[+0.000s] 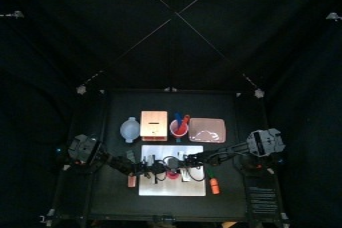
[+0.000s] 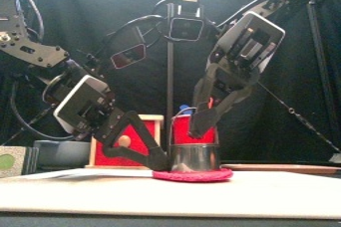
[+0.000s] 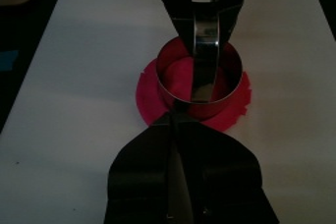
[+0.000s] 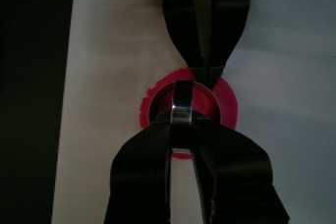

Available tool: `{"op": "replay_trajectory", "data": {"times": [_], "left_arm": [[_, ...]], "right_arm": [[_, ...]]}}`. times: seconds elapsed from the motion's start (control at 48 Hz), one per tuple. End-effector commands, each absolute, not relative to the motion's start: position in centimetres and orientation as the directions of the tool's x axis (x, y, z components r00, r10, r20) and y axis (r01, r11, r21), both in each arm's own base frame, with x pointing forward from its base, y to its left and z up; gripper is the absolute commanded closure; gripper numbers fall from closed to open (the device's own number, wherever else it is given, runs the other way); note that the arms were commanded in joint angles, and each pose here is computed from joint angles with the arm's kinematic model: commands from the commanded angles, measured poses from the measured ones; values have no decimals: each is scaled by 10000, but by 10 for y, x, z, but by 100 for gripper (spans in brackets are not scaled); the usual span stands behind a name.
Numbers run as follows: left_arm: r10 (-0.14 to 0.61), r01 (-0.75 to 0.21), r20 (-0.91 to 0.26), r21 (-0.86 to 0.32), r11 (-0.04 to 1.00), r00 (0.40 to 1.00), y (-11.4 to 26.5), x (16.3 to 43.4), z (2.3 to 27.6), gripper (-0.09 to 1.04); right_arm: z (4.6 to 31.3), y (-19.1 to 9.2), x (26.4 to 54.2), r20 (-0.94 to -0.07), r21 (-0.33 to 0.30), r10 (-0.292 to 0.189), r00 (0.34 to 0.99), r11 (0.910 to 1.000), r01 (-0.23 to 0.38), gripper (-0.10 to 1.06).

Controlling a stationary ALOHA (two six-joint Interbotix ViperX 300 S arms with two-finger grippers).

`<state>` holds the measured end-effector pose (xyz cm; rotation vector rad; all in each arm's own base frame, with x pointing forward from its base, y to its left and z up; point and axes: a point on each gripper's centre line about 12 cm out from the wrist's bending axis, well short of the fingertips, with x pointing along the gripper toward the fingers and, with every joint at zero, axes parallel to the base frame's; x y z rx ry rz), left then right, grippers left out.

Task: Get the cutter from the drawer then cut the dough then place the extra dough in the bowl
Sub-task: Place the extra dough in the bowl

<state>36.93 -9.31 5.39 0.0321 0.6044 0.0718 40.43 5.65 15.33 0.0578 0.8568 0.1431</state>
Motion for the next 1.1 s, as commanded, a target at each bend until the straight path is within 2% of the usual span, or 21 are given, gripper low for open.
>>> {"op": "replay_trajectory", "data": {"times": [0.021,0.167,0.292,0.5,0.708,0.896,1.104], "left_arm": [[637,-451,-5788,466,9979,8130,-97,366,54,45],[630,-446,-5786,460,9979,8132,-97,366,54,45],[633,-436,-5797,478,9979,8124,-97,366,53,45],[778,-641,-5830,441,9970,8088,-91,362,55,45],[1039,-1038,-5562,319,9941,8246,-74,353,75,45],[1123,-1205,-5306,192,9925,8402,-65,346,91,45],[1049,-1069,-5198,263,9939,8478,-65,347,98,45]], "right_arm": [[201,56,409,-6656,1067,1581,7294,9874,-1167,49],[224,51,398,-6258,927,1517,7651,9884,-1201,49],[228,41,381,-6240,832,1347,7697,9909,-1060,49],[205,31,342,-6864,722,1193,7174,9928,-960,49],[178,29,314,-7447,631,1112,6580,9933,-965,49],[161,31,309,-7793,618,1133,6163,9926,-1043,48],[150,31,312,-8021,599,1096,5871,9928,-1035,44]]}}
